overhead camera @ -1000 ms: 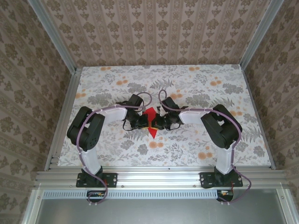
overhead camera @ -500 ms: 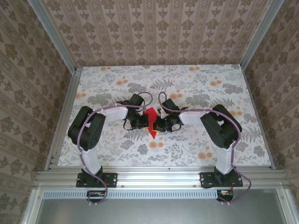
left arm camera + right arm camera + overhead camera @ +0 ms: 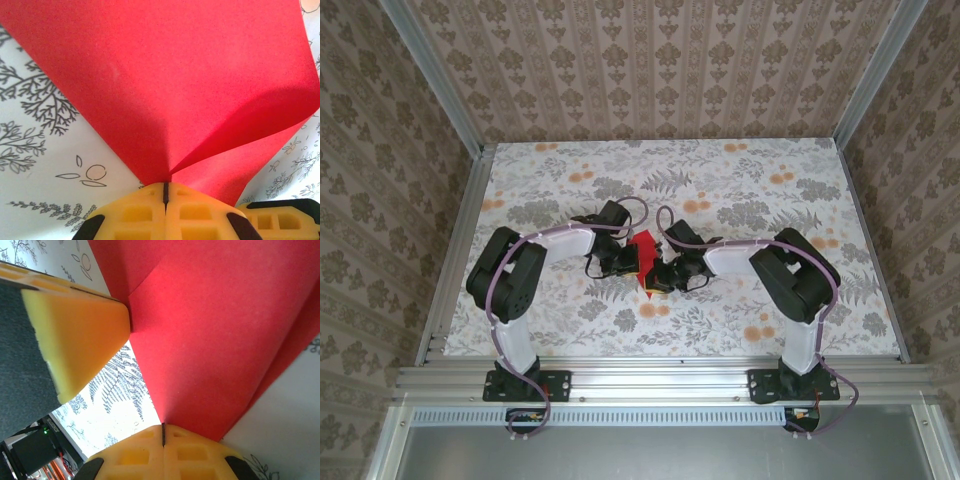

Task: Fold a paper plane with a square sheet of paper (pick it up from the middle)
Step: Third fold the triangle at the center of the table.

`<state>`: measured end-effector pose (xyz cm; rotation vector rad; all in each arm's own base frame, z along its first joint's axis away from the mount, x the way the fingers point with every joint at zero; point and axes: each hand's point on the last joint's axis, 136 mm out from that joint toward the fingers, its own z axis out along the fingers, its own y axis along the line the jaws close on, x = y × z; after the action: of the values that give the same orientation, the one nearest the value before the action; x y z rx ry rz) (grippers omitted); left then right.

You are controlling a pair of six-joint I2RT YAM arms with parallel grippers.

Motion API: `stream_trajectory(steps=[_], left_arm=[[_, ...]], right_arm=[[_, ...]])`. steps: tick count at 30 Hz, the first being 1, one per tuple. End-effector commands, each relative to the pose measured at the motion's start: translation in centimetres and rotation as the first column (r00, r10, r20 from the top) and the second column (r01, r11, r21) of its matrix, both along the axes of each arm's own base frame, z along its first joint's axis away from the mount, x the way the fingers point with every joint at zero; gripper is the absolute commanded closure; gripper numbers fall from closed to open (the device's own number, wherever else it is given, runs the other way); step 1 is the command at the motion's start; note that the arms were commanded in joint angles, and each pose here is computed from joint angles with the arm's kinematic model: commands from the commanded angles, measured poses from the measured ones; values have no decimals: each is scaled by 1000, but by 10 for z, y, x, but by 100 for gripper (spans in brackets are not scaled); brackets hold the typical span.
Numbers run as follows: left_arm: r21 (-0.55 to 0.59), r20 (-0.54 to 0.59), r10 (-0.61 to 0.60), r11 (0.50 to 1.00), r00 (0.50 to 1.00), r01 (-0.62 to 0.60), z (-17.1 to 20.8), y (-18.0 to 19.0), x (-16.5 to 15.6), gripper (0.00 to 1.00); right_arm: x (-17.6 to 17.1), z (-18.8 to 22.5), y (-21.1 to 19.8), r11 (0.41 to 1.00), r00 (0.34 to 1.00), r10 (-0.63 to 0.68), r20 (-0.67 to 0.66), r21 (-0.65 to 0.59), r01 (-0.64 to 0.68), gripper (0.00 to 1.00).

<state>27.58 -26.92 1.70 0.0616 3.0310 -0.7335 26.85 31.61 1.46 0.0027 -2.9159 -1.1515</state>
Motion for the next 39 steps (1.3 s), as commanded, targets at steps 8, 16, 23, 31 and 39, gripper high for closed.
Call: stream_trajectory(steps=[8,16,23,31,39], left_arm=[[188,-78,35,982,996,-19,-42,33,-17,100],[189,-79,35,982,996,-19,-42,32,-17,100],[190,-78,33,982,996,-18,-41,32,-16,100],[188,-80,29,982,996,-13,-42,31,-17,100],[185,-73,21,983,997,-7,-40,30,-15,100]], right_arm=[[-23,0,-10,999,999,36,-30,-9,-37,99],[-32,-21,-17,997,996,38,-81,-69,-44,99],[-23,14,-7,996,996,86,12,-23,-86,99],[-31,-24,-14,993,995,69,-74,-91,-75,99],[8,51,-10,1000,989,-3,151,10,2,98]])
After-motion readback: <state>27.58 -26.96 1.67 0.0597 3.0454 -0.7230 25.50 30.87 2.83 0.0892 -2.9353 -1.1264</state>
